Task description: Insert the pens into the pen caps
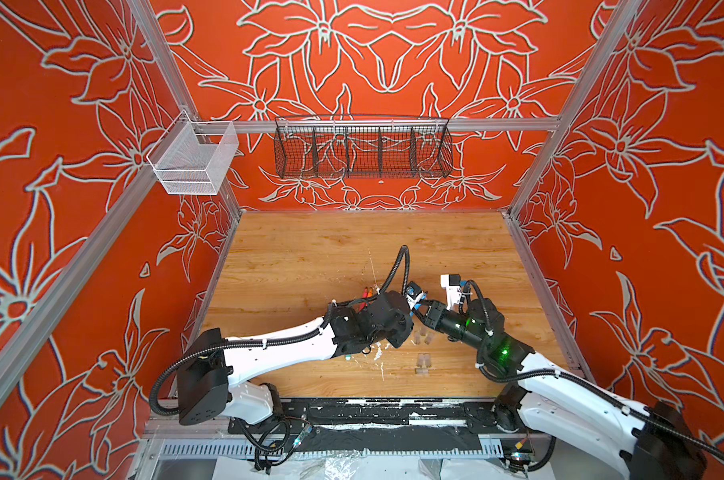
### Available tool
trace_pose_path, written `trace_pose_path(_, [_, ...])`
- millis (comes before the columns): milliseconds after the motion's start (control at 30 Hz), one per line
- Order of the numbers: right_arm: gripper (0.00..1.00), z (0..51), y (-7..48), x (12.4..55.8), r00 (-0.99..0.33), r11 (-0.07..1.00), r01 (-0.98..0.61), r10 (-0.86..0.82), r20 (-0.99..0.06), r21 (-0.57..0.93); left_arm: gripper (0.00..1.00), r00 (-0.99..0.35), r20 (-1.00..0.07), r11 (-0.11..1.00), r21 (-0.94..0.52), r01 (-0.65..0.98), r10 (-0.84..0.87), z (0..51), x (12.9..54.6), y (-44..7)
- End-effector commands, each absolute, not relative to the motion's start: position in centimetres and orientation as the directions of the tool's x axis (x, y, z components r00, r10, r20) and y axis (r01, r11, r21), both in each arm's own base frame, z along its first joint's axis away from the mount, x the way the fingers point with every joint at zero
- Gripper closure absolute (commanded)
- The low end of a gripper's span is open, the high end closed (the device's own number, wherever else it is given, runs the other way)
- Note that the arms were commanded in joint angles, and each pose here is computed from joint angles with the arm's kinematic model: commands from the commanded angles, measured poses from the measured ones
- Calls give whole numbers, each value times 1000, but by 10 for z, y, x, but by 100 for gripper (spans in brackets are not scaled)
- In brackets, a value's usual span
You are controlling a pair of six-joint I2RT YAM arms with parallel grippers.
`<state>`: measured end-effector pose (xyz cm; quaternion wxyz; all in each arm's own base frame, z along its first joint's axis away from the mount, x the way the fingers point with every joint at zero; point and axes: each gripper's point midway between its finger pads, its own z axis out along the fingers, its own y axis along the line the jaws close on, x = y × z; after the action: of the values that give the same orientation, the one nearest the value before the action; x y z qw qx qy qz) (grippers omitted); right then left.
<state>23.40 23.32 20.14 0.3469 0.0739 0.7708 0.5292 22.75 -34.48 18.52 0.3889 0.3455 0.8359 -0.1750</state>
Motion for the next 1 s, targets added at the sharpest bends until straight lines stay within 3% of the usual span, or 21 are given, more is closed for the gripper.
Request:
trace_pose_path(0, [73, 218, 234, 238, -724, 416, -276, 503, -472, 867, 100, -419, -799, 677, -21, 736, 431, 196, 225, -350])
trace_pose_path(133, [67, 218, 231, 237, -720, 419, -273, 509, -473, 866, 100, -416, -802, 678, -19, 735, 428, 196, 226, -350])
trace_pose_path(567, [68, 221, 214, 233, -677, 446, -263, 546, -493, 856, 100, -419, -788, 675, -6, 738, 451, 188, 228, -354])
trace_pose_path(800, [87, 219, 219, 234, -697, 427, -250, 544, -468, 869, 100, -421, -785, 669, -11, 744, 455, 187, 226, -355])
trace_pose_path(967, [96, 223, 223, 230, -710, 372, -255, 555, -434, 892, 79, -425, -785, 673, -14, 739, 451, 186, 227, -355])
